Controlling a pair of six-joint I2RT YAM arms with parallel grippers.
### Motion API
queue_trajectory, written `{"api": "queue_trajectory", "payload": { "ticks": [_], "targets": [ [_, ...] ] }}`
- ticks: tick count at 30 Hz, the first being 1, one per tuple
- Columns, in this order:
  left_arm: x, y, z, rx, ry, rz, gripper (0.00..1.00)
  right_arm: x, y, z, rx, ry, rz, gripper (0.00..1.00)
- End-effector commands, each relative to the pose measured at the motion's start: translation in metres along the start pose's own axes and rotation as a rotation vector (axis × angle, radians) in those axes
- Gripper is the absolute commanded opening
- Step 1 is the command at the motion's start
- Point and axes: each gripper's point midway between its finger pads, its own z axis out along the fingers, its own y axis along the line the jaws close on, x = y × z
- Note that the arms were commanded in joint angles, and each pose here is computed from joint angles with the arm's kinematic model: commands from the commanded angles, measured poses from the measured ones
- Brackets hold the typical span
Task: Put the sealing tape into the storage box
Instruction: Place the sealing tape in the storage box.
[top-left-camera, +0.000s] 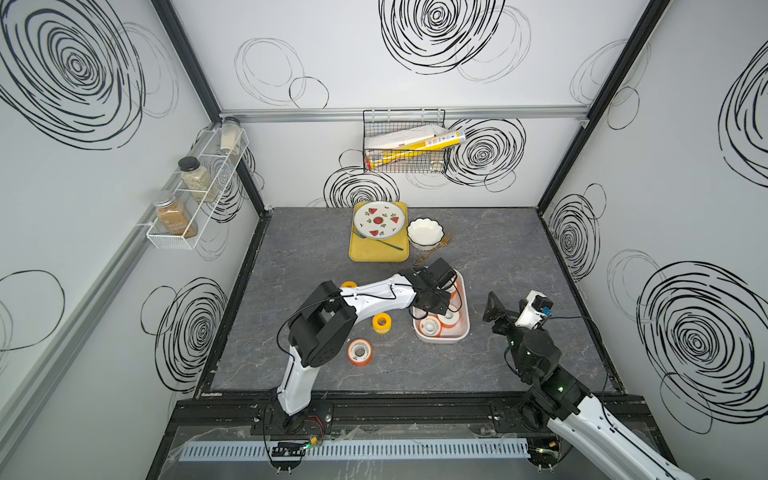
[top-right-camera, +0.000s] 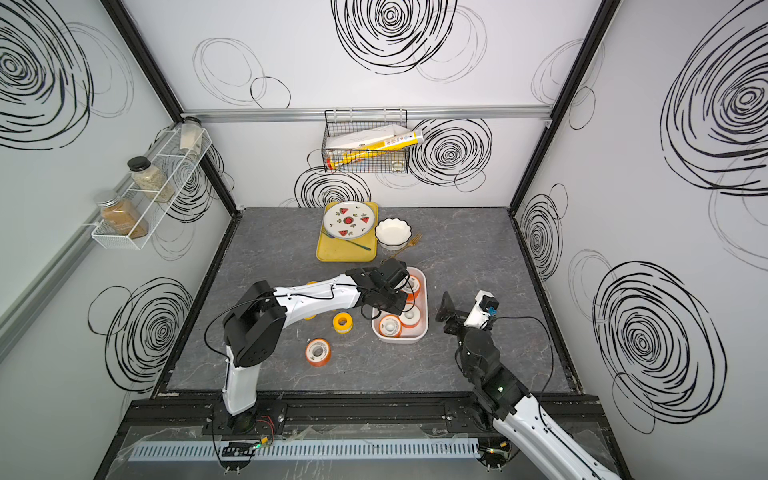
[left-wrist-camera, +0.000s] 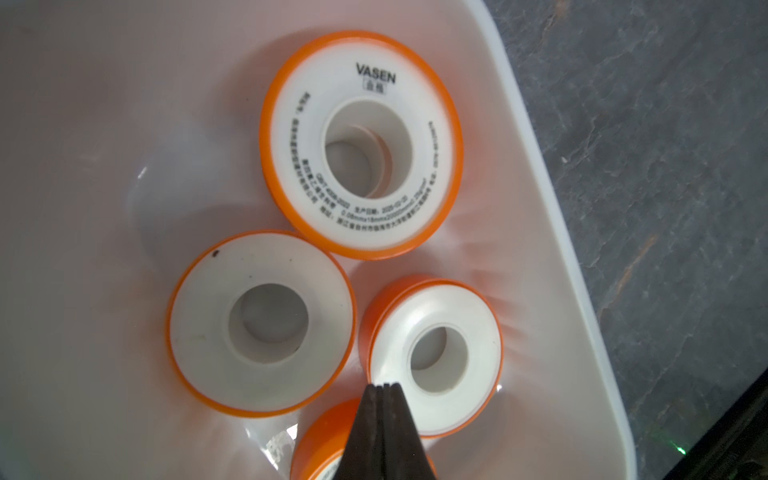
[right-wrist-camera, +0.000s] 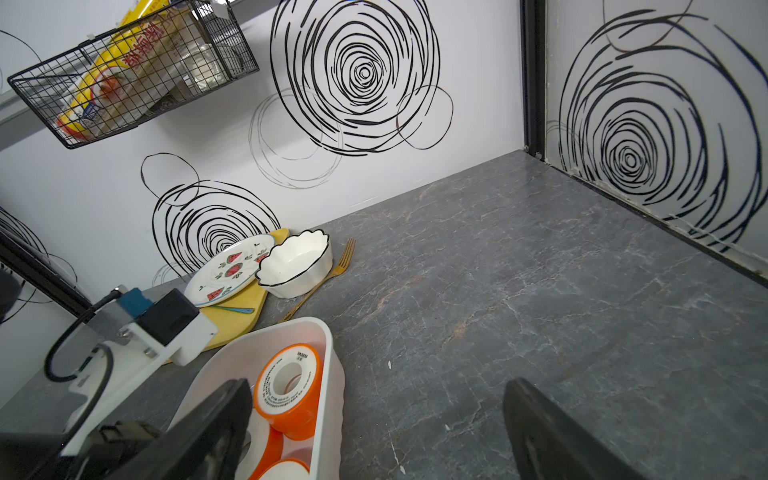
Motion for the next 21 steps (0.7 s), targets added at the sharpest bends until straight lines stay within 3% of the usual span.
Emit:
{"api": "queue_trajectory", "payload": {
  "ticks": [1,21],
  "targets": [
    [-0.017,-0.017,0.002,0.051,-0.041,-0.001,0.08,0.003,-0.005,0.000,0.020,0.000,0.002,0.99],
    [-0.036,-0.017,0.022,0.006,-0.049,0.012,0.10,0.003,-0.006,-0.001,0.020,-0.001,0.003,0.99]
  ]
}}
